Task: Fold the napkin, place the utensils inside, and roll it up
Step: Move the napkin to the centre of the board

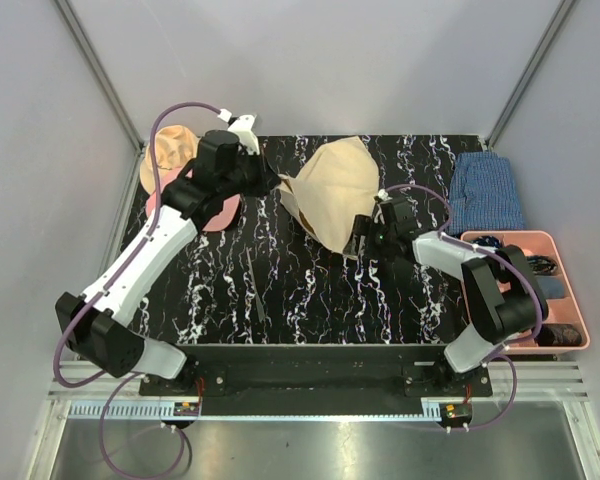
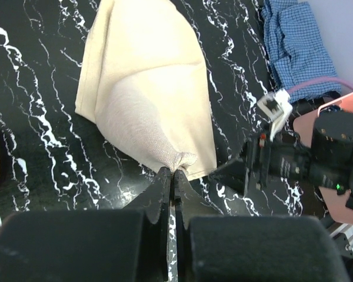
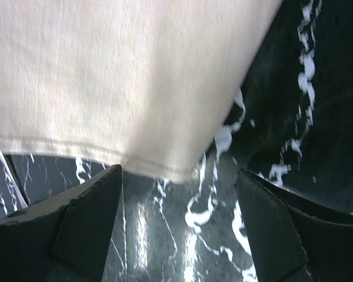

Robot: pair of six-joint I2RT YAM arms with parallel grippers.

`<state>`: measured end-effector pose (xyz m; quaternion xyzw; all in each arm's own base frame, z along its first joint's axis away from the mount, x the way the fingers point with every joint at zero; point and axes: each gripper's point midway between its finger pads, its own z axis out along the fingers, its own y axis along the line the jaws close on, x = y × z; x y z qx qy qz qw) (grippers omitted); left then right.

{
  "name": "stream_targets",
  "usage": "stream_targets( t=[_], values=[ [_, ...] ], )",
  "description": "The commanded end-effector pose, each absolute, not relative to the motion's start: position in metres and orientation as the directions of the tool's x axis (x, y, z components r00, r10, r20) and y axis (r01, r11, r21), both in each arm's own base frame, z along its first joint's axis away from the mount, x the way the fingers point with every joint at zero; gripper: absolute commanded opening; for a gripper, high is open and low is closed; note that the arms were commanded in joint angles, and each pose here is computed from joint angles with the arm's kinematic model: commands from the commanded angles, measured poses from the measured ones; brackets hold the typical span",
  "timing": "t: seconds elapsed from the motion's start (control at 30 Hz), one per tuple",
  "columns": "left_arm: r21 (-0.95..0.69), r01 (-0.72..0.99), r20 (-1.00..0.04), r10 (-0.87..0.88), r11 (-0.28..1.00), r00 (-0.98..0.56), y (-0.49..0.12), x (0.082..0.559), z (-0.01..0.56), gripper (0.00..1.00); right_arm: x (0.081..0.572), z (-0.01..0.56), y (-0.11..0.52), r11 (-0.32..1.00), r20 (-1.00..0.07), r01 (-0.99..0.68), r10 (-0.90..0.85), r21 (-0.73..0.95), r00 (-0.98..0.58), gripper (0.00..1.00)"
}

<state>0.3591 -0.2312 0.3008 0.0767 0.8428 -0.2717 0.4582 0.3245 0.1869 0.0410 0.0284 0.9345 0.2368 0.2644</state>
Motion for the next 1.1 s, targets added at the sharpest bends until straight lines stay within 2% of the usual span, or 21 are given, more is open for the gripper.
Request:
stream_targets(
  t=[0.0, 0.17, 0.3, 0.4, 0.43, 0.5, 0.53, 0.6, 0.83, 0.9, 0.97, 1.07],
  values=[
    [-0.362, 0.423, -0.843, -0.098, 0.831, -0.528, -0.224, 0.351, 0.313, 0.0, 0.362, 0.055, 0.197, 0.881, -0.547, -0.089, 0.206, 0.464, -0.811, 0.84],
    [-0.321, 0.426, -0.858, -0.07, 0.846, -0.509, -0.214, 0.353, 0.308, 0.0, 0.37, 0.04, 0.198, 0.89, -0.521, -0.056, 0.213, 0.453, -0.826, 0.77],
    [-0.299, 0.427, -0.87, -0.06, 0.854, -0.49, -0.206, 0.355, 0.303, 0.0, 0.369, 0.029, 0.202, 0.888, -0.473, -0.028, 0.217, 0.459, -0.854, 0.67],
    [-0.287, 0.421, -0.876, -0.058, 0.86, -0.478, -0.2, 0.357, 0.295, 0.0, 0.368, 0.024, 0.202, 0.89, -0.458, -0.02, 0.215, 0.456, -0.862, 0.52],
    [-0.285, 0.414, -0.872, -0.055, 0.864, -0.486, -0.198, 0.357, 0.287, 0.0, 0.367, 0.024, 0.201, 0.892, -0.457, -0.022, 0.21, 0.452, -0.864, 0.37],
    [-0.282, 0.405, -0.876, -0.061, 0.87, -0.479, -0.194, 0.359, 0.284, 0.0, 0.368, 0.033, 0.197, 0.904, -0.467, -0.031, 0.19, 0.425, -0.864, 0.23],
    [-0.28, 0.398, -0.872, -0.058, 0.873, -0.486, -0.191, 0.359, 0.278, 0.0, 0.369, 0.039, 0.195, 0.911, -0.478, -0.034, 0.184, 0.41, -0.859, 0.13],
    [-0.282, 0.392, -0.871, -0.062, 0.876, -0.488, -0.188, 0.358, 0.277, 0.0, 0.376, 0.064, 0.183, 0.938, -0.524, -0.036, 0.161, 0.345, -0.836, 0.06],
    [-0.198, 0.338, -0.904, -0.039, 0.92, -0.425, -0.164, 0.359, 0.286, 0.0, 0.399, 0.18, 0.151, 0.973, -0.737, -0.023, 0.158, 0.23, -0.658, 0.06],
    [-0.174, 0.302, -0.906, -0.033, 0.937, -0.422, -0.154, 0.362, 0.283, 0.0, 0.409, 0.194, 0.154, 0.972, -0.754, -0.03, 0.163, 0.235, -0.636, 0.09],
    [-0.149, 0.266, -0.907, -0.025, 0.952, -0.42, -0.146, 0.366, 0.279, 0.0, 0.417, 0.18, 0.163, 0.968, -0.729, -0.042, 0.156, 0.246, -0.666, 0.1],
    [-0.131, 0.236, -0.901, -0.016, 0.963, -0.433, -0.14, 0.371, 0.269, 0.0, 0.427, 0.161, 0.186, 0.951, -0.68, -0.082, 0.151, 0.298, -0.718, 0.26]
  ],
)
